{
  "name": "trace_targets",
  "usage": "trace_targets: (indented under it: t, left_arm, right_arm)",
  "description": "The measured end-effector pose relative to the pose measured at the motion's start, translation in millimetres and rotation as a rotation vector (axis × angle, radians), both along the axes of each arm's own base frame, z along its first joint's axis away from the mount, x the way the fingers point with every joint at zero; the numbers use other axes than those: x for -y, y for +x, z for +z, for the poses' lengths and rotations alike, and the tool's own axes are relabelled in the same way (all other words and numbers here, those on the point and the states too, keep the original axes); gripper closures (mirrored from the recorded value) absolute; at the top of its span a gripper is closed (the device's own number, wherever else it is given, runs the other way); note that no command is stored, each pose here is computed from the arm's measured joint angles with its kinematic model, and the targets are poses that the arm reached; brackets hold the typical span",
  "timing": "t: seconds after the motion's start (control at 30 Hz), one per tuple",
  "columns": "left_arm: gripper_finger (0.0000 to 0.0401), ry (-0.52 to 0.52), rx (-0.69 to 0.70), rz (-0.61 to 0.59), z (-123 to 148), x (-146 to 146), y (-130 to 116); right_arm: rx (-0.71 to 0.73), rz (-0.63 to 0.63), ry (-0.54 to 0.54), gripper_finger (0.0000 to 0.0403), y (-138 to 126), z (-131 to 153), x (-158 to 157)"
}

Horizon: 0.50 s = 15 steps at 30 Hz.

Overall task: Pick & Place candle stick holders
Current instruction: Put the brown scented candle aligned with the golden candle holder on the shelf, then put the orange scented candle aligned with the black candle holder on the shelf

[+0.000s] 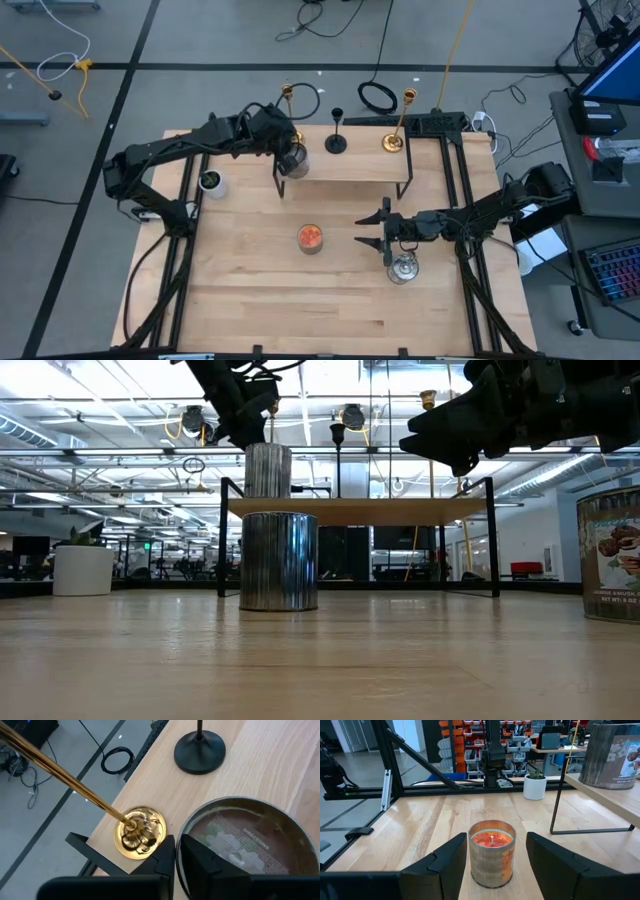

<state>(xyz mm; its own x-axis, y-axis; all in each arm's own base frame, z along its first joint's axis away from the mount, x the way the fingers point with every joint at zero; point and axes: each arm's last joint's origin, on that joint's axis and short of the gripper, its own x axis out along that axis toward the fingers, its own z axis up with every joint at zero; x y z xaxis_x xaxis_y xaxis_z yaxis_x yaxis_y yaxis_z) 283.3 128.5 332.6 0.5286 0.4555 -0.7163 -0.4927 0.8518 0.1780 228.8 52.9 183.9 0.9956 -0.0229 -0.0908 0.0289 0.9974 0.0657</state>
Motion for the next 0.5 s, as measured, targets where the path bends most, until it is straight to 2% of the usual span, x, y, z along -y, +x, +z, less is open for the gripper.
trace_targets:
  t: [0.3, 0.5]
  left_arm:
    - [0.0283, 0.041, 0.072, -0.004, 5.7, -2.3, 5.2]
    - [0.0264, 0.059, 0.082, 0.004, 7.0, -2.3, 6.3]
  right_arm:
    - [0.0, 0.0, 0.0, 0.0202, 0.0, 0.0, 0.0]
    - [0.0, 0.0, 0.0, 0.0202, 0.0, 0.0, 0.0]
